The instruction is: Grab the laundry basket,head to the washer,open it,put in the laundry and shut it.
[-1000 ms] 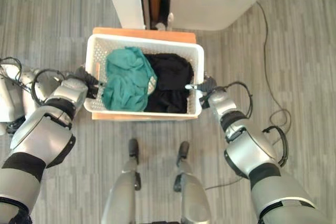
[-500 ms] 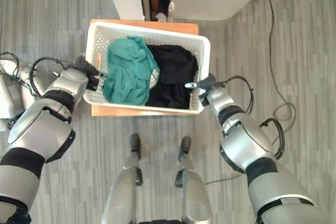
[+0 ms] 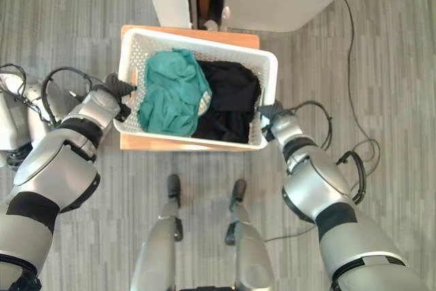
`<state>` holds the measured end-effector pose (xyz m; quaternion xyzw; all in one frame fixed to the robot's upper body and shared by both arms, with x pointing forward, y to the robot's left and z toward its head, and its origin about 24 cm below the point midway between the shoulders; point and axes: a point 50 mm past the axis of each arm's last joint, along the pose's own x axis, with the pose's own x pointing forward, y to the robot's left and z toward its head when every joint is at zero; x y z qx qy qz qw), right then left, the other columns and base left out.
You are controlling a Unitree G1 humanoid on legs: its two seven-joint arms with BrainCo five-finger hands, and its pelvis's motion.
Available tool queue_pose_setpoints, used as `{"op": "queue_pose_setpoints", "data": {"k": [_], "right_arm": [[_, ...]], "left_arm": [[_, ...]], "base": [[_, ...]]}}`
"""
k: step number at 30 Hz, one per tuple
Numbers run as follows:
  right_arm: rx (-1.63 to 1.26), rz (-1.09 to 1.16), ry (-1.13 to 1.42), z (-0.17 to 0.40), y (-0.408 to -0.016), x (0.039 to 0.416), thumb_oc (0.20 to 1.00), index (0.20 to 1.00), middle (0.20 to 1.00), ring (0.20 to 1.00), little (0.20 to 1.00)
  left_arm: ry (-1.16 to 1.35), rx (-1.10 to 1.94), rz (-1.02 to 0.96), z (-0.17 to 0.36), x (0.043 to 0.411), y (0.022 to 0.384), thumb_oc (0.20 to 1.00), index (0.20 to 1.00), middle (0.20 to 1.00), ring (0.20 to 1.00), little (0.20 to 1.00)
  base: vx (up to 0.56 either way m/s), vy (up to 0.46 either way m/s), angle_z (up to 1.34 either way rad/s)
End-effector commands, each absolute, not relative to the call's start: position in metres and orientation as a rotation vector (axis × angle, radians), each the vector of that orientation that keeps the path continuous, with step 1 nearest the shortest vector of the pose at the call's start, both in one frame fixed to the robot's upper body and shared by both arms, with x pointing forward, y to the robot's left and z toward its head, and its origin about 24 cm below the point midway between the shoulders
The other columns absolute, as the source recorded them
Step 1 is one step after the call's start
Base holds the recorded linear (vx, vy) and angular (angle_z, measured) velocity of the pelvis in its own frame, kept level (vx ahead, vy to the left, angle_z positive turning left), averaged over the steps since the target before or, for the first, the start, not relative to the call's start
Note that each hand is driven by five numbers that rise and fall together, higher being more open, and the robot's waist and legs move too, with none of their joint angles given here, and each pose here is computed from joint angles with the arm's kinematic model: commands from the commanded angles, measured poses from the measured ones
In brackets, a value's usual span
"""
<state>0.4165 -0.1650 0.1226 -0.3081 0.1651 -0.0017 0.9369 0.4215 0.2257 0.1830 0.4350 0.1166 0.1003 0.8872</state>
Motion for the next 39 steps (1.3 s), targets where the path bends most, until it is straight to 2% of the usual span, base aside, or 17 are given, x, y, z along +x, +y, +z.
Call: {"op": "queue_pose_setpoints", "data": {"k": [1,8,12,17,22,27,32,36,39], "right_arm": [[-0.704,0.044,0.276,0.13,-0.154,0.419,0.2,0.2,0.2,0.2,0.2],[-0.635,0.019,0.208,0.133,-0.18,0.415,0.2,0.2,0.2,0.2,0.2],[-0.627,0.026,0.197,0.124,-0.203,0.403,0.2,0.2,0.2,0.2,0.2],[-0.621,0.018,0.265,0.102,-0.234,0.385,0.2,0.2,0.2,0.2,0.2],[-0.602,0.026,0.3,0.088,-0.246,0.371,0.2,0.2,0.2,0.2,0.2],[-0.575,-0.001,0.31,0.087,-0.25,0.372,0.2,0.2,0.2,0.2,0.2],[-0.568,-0.027,0.301,0.094,-0.254,0.376,0.2,0.2,0.2,0.2,0.2],[-0.545,-0.05,0.286,0.104,-0.255,0.383,0.2,0.2,0.2,0.2,0.2],[-0.52,-0.07,0.307,0.1,-0.262,0.379,0.2,0.2,0.2,0.2,0.2]], "left_arm": [[0.111,1.074,0.058,0.186,0.429,0.178,0.2,0.2,0.2,0.2,0.2],[0.071,1.12,0.0,0.159,0.423,0.174,0.2,0.2,0.2,0.2,0.2],[0.048,1.082,-0.098,0.137,0.413,0.165,0.2,0.2,0.2,0.2,0.2],[0.048,1.024,-0.206,0.119,0.403,0.151,0.2,0.2,0.2,0.2,0.2],[0.085,1.005,-0.267,0.103,0.397,0.139,0.2,0.2,0.2,0.2,0.2],[0.142,1.002,-0.238,0.097,0.402,0.136,0.2,0.2,0.2,0.2,0.2],[0.119,1.036,-0.196,0.115,0.411,0.135,0.2,0.2,0.2,0.2,0.2],[0.094,1.064,-0.154,0.133,0.417,0.14,0.2,0.2,0.2,0.2,0.2],[0.126,1.079,-0.174,0.122,0.415,0.14,0.2,0.2,0.2,0.2,0.2]], "base": [[0.0,0.0,0.0],[0.04,-0.015,-0.06],[0.08,-0.044,-0.07],[0.05,-0.086,-0.05],[0.0,-0.135,-0.01],[-0.06,-0.121,0.0],[-0.1,-0.027,-0.03],[-0.13,0.159,-0.29],[-0.01,0.314,-0.66]]}}
